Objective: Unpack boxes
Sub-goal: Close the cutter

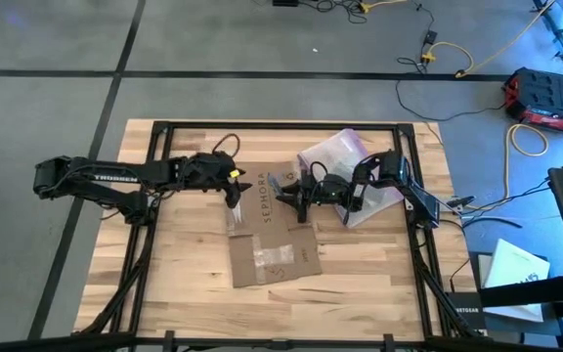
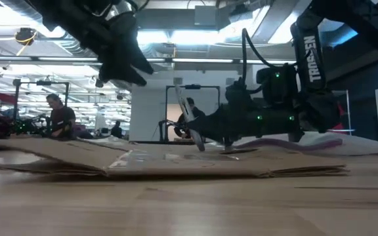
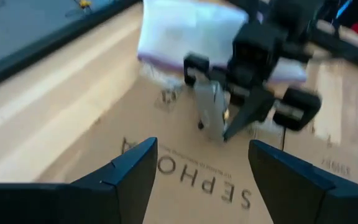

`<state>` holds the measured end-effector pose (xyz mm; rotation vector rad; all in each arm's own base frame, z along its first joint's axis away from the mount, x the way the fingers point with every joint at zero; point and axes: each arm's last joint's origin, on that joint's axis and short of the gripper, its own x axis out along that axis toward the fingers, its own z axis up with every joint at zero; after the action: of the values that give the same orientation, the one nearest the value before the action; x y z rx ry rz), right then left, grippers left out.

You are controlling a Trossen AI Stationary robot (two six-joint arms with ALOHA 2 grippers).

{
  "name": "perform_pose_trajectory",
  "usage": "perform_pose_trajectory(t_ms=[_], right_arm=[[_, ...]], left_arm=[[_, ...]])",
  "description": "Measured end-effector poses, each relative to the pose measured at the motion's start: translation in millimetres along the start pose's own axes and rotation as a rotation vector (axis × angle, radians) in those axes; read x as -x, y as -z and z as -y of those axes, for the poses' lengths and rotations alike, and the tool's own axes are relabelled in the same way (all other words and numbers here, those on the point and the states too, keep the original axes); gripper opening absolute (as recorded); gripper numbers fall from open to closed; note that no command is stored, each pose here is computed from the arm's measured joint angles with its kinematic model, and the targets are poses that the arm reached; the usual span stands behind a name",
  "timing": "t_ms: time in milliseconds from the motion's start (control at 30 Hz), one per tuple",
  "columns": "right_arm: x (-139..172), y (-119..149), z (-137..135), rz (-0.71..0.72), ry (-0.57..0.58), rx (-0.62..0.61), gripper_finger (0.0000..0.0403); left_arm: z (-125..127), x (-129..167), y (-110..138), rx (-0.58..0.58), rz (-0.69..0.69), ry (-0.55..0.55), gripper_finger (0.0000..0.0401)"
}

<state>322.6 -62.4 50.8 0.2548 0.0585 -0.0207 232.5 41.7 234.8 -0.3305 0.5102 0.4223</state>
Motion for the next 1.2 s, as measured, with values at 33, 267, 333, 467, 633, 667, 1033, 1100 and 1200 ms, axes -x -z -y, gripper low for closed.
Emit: perform_pose_trajectory(t_ms=[33,267,333,467,633,667,1033,1100,1200], right_arm=[[-0.8,-1.1,-0.2,0.001,-0.006,-0.004,0.0104],[-10.1,-4.8,-5.1,0.014,-0.056,-0.011,0.0104],[-12.8,-6.5,-5.7,0.021,-0.068,-0.007,0.0104],[-15.1,-7.8,-7.2,0.028,-0.081,-0.004,0.0104],[-15.6,-8.2,-7.2,0.031,-0.080,-0.003,0.0104],[-15.6,-8.2,-7.2,0.031,-0.079,-0.004,0.0104],[-25.2,-16.0,-7.4,0.074,-0.091,0.010,0.0104],[-27.1,-17.2,-7.4,0.079,-0.092,0.016,0.0104],[-29.3,-16.8,-6.8,0.066,-0.088,0.030,0.0104]], left_arm=[[1.1,-2.9,3.6,-0.004,-0.014,0.001,0.0239],[12.0,-27.6,12.0,0.022,0.038,0.051,0.0239],[13.7,-32.6,11.4,0.026,0.061,0.061,0.0239],[13.9,-37.4,13.7,0.021,0.052,0.057,0.0239],[14.9,-37.6,13.6,0.026,0.057,0.062,0.0239],[15.2,-37.5,13.7,0.026,0.056,0.063,0.0239],[19.6,-35.6,1.1,0.064,0.184,0.113,0.0239],[20.3,-35.2,-0.5,0.066,0.201,0.119,0.0239],[20.1,-35.8,1.0,0.079,0.187,0.116,0.0239]])
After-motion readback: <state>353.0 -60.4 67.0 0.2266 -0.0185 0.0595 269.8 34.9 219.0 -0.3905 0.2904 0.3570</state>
